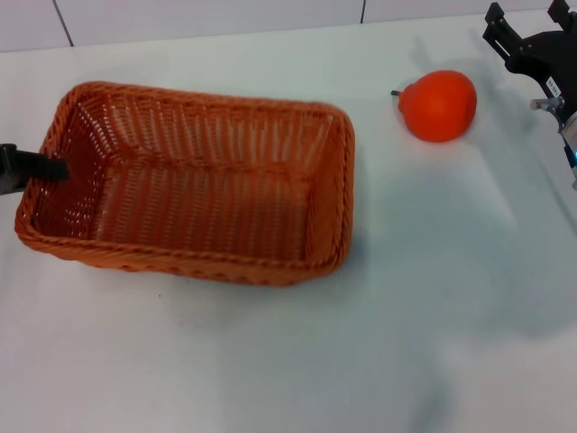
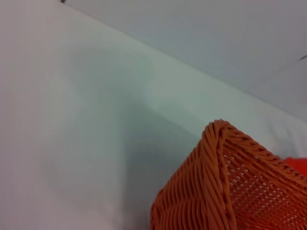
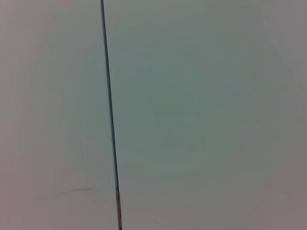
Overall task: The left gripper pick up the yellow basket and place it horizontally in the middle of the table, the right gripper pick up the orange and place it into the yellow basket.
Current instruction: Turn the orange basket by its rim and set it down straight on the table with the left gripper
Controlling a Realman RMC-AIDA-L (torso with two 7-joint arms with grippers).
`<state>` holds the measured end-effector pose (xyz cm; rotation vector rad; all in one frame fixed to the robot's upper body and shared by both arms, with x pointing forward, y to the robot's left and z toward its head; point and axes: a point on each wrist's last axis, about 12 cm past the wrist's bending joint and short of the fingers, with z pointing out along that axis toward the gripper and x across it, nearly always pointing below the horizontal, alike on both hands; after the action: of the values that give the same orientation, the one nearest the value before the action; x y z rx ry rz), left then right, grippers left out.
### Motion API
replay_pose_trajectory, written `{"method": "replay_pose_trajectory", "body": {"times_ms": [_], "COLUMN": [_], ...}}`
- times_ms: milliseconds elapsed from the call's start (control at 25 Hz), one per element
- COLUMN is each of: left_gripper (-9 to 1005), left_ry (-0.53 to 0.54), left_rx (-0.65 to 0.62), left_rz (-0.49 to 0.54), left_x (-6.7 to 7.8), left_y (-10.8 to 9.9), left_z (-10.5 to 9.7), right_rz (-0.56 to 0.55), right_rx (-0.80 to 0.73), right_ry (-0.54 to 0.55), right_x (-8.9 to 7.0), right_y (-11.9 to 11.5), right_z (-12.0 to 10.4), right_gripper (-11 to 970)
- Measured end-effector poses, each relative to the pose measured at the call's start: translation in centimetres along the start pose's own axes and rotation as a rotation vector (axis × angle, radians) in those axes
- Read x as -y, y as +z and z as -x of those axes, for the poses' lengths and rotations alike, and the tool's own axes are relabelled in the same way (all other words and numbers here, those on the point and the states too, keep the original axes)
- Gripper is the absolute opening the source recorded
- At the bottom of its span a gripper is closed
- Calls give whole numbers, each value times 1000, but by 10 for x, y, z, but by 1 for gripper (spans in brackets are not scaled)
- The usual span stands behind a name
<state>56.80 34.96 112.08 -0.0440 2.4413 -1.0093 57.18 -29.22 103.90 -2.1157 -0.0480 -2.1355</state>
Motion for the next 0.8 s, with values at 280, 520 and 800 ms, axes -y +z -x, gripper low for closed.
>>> {"method": "replay_pose_trajectory", "body": {"times_ms": [280,520,800], "left_gripper": [223,230,237], "left_ry": [-44,-58,-97], "left_rx": [49,61,102], "left_rz": [-29,-28,-22], "left_x": [-4,-5,-9], "left_y": [-3,-1,2], "left_z": [-6,-8,-14], "right_rz": [1,4,6], "right_rx": [1,11,11], "right_ry": [-1,-1,-1], "right_x": [-1,-1,-1], "right_y": [0,0,0], "right_z": [0,1,1], "right_gripper": [900,899,896]}}
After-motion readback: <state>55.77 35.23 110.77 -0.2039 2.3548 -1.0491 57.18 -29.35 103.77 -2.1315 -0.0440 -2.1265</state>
